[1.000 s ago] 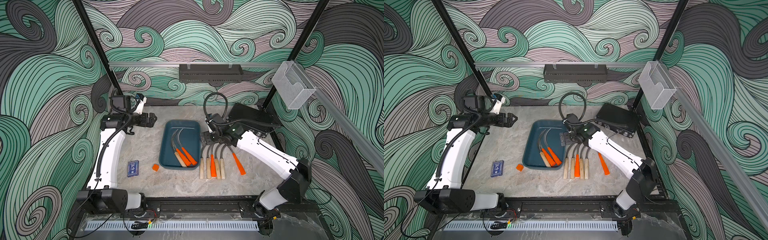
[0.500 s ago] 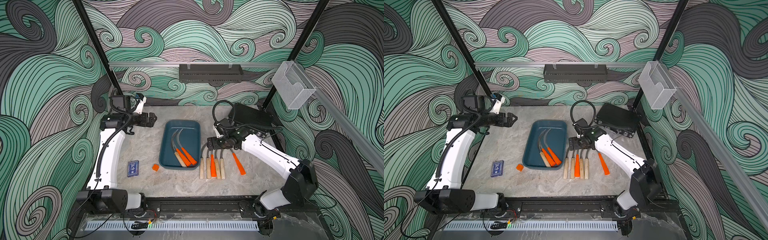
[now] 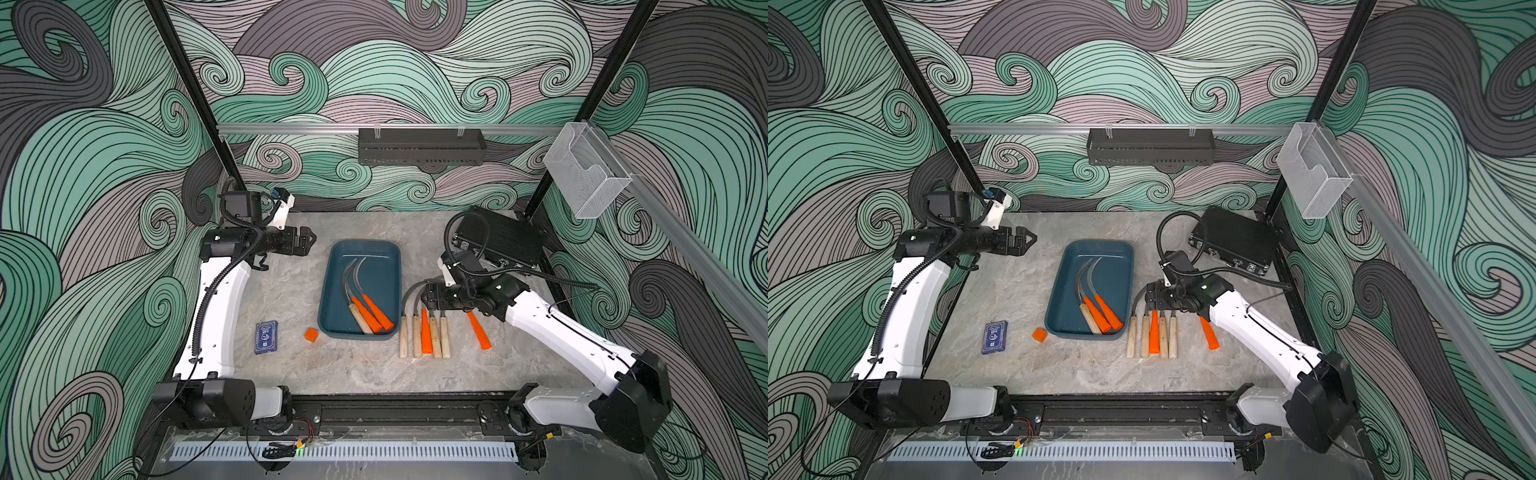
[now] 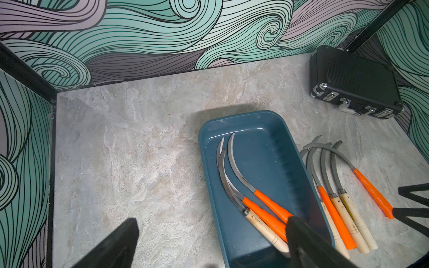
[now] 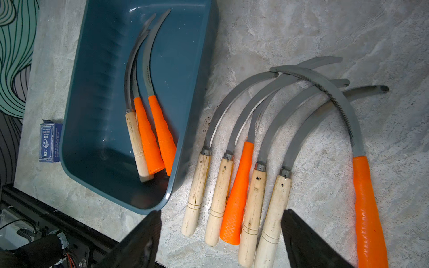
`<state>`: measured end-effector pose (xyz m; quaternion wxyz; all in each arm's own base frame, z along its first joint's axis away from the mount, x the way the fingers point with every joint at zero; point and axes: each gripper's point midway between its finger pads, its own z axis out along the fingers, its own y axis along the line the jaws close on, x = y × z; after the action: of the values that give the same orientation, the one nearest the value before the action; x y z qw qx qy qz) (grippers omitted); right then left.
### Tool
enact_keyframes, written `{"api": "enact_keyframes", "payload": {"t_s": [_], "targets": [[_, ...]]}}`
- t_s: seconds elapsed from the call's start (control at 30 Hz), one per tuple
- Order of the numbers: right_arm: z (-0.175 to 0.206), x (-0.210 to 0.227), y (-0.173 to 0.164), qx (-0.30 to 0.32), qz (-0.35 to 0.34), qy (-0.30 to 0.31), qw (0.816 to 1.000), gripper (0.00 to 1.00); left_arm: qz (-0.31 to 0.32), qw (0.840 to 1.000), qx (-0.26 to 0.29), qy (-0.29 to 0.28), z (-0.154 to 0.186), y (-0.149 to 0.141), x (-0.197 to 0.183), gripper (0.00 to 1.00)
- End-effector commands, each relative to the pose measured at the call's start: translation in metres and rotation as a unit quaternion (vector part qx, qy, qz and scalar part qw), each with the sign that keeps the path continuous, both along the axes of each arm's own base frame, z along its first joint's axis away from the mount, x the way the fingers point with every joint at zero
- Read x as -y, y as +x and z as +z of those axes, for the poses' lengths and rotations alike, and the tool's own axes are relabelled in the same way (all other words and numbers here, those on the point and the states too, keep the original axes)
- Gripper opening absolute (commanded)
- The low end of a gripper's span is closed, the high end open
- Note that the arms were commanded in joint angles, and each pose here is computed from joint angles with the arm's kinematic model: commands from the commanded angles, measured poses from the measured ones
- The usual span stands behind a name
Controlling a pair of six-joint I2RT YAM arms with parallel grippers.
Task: Put small sickles into storage boxes
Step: Pick up the sickle at the center of the board.
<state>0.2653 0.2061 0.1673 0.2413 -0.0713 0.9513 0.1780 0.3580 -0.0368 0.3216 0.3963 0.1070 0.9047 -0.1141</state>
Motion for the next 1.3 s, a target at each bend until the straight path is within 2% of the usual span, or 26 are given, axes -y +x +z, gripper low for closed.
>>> {"api": "enact_keyframes", "payload": {"t_s": [0.0,0.17,0.4,0.73,0.9,1.07,1.17,1.27], "targets": [[0.012,0.008,0.0,0.025,-0.025,0.014,0.999,0.83,-0.02,1.0,0.001,-0.014,0.01,-0.011,0.01,0.99],[0.015,0.016,-0.004,0.035,-0.036,0.018,0.999,0.79,-0.025,1.0,-0.002,-0.013,0.011,-0.009,0.01,0.98],[0.012,0.016,-0.019,0.011,-0.035,0.037,0.999,0.74,-0.032,0.999,-0.011,-0.012,0.007,-0.013,0.012,0.99],[0.033,0.04,-0.041,0.041,-0.06,0.059,0.996,0.72,-0.047,0.998,-0.001,-0.031,0.02,-0.024,0.021,0.99],[0.03,0.037,-0.049,0.028,-0.043,0.064,0.997,0.71,-0.052,0.998,0.004,-0.026,0.02,-0.031,0.022,0.99],[0.024,0.035,-0.055,0.013,-0.029,0.064,0.997,0.72,-0.052,0.998,-0.016,-0.02,0.007,-0.034,0.022,0.98],[0.019,0.032,-0.058,0.006,-0.021,0.069,0.997,0.71,-0.081,0.996,-0.025,-0.03,0.007,-0.043,0.03,0.98],[0.018,0.028,-0.061,0.0,-0.006,0.072,0.997,0.72,-0.084,0.996,-0.022,-0.022,0.012,-0.05,0.03,0.99]]}}
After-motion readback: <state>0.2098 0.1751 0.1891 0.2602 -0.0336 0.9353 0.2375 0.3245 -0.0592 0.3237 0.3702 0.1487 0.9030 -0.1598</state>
